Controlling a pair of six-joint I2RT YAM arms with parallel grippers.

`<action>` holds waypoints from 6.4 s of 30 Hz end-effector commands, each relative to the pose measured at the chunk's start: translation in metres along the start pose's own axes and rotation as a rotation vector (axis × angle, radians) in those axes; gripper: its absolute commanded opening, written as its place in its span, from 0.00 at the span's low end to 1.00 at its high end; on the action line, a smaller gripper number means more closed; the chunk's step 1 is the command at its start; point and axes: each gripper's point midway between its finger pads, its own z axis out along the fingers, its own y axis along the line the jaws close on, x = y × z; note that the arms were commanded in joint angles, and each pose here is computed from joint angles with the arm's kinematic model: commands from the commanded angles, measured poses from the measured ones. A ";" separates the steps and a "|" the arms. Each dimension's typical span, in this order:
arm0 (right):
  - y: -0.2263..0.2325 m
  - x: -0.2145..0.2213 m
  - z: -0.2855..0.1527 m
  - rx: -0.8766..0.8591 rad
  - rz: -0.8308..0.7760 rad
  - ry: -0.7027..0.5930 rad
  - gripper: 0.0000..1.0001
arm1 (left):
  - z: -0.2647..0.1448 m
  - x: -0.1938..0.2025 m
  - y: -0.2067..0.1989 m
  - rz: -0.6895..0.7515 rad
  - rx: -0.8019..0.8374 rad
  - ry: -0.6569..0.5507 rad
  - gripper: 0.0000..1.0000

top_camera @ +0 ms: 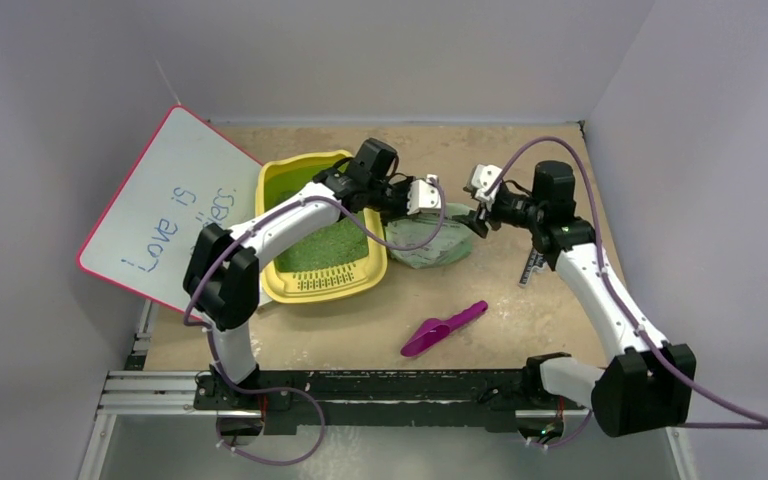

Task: Fill the litter box with clean litter
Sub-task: Close the cat litter bag at the center of the board, then pick up the clamp at the center of the board.

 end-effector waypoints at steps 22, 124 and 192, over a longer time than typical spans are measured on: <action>-0.008 0.024 0.011 0.066 -0.238 0.105 0.63 | -0.030 -0.003 0.016 -0.160 0.073 -0.015 0.00; -0.003 0.026 0.012 -0.080 0.223 0.023 0.29 | -0.019 0.037 0.014 -0.231 0.114 0.100 0.00; -0.032 0.274 -0.127 1.036 1.730 0.423 0.24 | -0.018 -0.009 0.027 -0.261 0.100 -0.099 0.45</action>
